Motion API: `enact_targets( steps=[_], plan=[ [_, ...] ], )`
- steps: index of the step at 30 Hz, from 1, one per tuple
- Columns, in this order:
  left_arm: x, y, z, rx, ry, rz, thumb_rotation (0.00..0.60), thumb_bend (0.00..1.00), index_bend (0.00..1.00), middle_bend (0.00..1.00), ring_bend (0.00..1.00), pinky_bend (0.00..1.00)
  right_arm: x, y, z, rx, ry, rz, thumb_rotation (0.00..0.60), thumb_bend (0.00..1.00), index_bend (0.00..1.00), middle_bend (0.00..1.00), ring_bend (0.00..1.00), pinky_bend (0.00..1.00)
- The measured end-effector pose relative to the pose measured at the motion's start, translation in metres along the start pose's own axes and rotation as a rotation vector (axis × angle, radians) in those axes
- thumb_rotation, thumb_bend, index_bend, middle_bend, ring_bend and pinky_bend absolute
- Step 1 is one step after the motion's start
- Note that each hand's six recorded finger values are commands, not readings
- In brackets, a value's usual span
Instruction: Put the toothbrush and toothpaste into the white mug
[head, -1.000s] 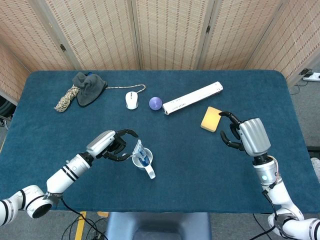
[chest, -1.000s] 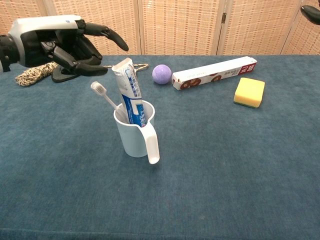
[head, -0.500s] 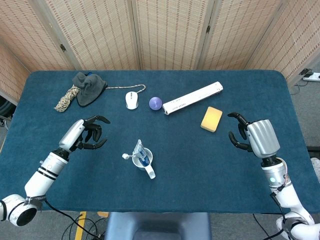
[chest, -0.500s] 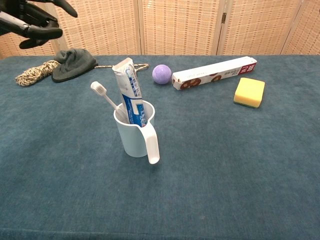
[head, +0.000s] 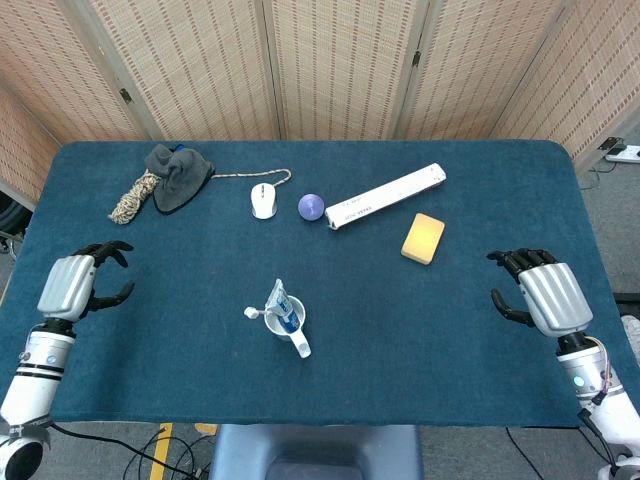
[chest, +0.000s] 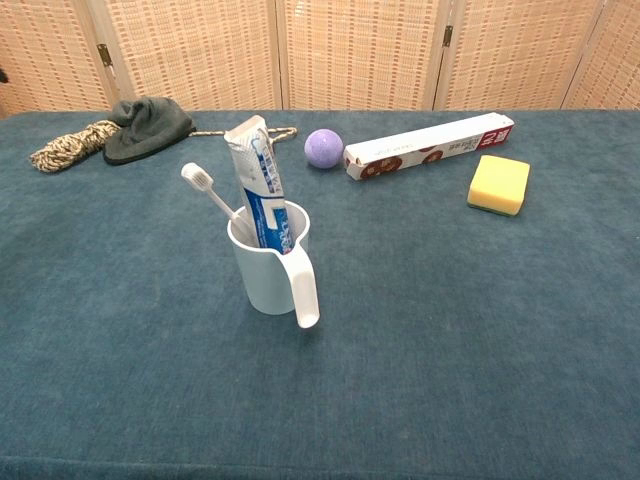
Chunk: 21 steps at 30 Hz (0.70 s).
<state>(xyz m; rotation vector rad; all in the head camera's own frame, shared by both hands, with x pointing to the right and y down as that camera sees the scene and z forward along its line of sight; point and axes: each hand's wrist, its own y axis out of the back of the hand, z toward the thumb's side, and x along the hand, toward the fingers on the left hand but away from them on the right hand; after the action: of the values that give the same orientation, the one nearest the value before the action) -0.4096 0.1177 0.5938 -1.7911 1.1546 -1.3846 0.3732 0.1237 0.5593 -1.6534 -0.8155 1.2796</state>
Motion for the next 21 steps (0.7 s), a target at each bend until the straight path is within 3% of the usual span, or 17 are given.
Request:
enact_targets(
  steps=[2, 6, 12, 21],
  plan=[
    [-0.011, 0.0, -0.013, 0.055, 0.034, 0.006, 0.6, 0.36, 0.26, 0.29, 0.17, 0.24, 0.006, -0.001, -0.004, 0.004, -0.015, 0.018, 0.6, 0.37, 0.15, 0.12, 0.02, 0.05],
    [-0.036, 0.004, -0.032, 0.135, 0.093, 0.04, 0.6, 0.36, 0.25, 0.27, 0.16, 0.23, 0.02, -0.005, -0.014, 0.004, -0.062, 0.029, 0.6, 0.37, 0.09, 0.12, 0.01, 0.04],
    [-0.071, 0.006, -0.042, 0.176, 0.152, 0.092, 0.6, 0.36, 0.25, 0.27, 0.16, 0.23, 0.045, -0.012, -0.025, -0.003, -0.131, 0.02, 0.6, 0.37, 0.08, 0.12, 0.01, 0.04],
    [-0.112, -0.012, -0.041, 0.184, 0.195, 0.088, 0.6, 0.36, 0.25, 0.27, 0.16, 0.23, 0.08, -0.02, -0.045, -0.051, -0.255, -0.006, 0.6, 0.37, 0.08, 0.16, 0.04, 0.04]
  ],
)
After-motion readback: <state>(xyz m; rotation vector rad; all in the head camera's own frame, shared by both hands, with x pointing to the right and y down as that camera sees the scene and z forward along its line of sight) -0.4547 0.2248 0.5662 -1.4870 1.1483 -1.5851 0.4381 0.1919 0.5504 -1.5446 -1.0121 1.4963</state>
